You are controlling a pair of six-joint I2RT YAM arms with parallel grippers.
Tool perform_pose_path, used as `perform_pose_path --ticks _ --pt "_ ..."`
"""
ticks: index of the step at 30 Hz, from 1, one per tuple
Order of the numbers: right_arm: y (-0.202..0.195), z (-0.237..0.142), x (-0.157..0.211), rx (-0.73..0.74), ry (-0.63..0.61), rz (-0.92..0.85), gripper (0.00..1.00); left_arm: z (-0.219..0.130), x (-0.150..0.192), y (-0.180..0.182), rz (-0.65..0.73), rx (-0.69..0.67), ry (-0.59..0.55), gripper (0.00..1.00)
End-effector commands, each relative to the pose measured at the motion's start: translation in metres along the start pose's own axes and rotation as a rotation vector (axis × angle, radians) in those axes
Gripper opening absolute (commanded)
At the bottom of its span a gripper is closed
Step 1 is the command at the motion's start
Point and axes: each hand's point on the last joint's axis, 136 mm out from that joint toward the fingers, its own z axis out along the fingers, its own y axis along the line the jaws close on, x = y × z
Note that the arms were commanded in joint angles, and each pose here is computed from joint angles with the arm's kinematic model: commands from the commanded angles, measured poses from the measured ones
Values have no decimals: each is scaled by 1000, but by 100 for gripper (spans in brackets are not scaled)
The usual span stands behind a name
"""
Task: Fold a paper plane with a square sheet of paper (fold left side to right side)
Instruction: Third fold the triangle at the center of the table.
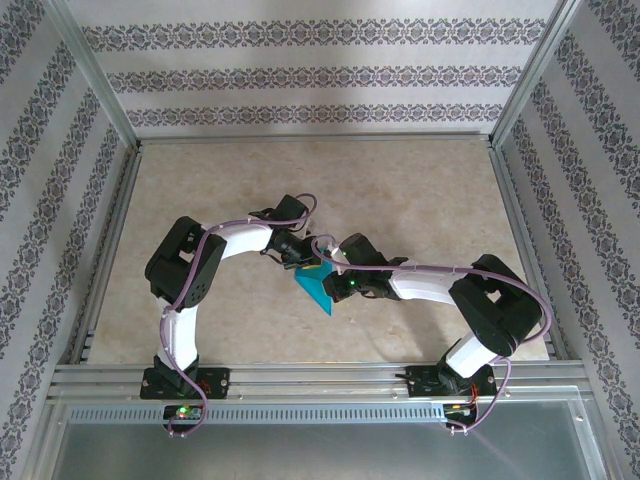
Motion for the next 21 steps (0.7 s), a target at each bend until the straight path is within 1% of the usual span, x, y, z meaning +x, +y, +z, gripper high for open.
perform_pose_path --ticks 1,21 --pt "-10 2 -1 38 0 30 0 8 9 12 13 -64 23 7" --pt "-9 3 -8 37 -16 40 0 8 9 12 14 -64 24 7"
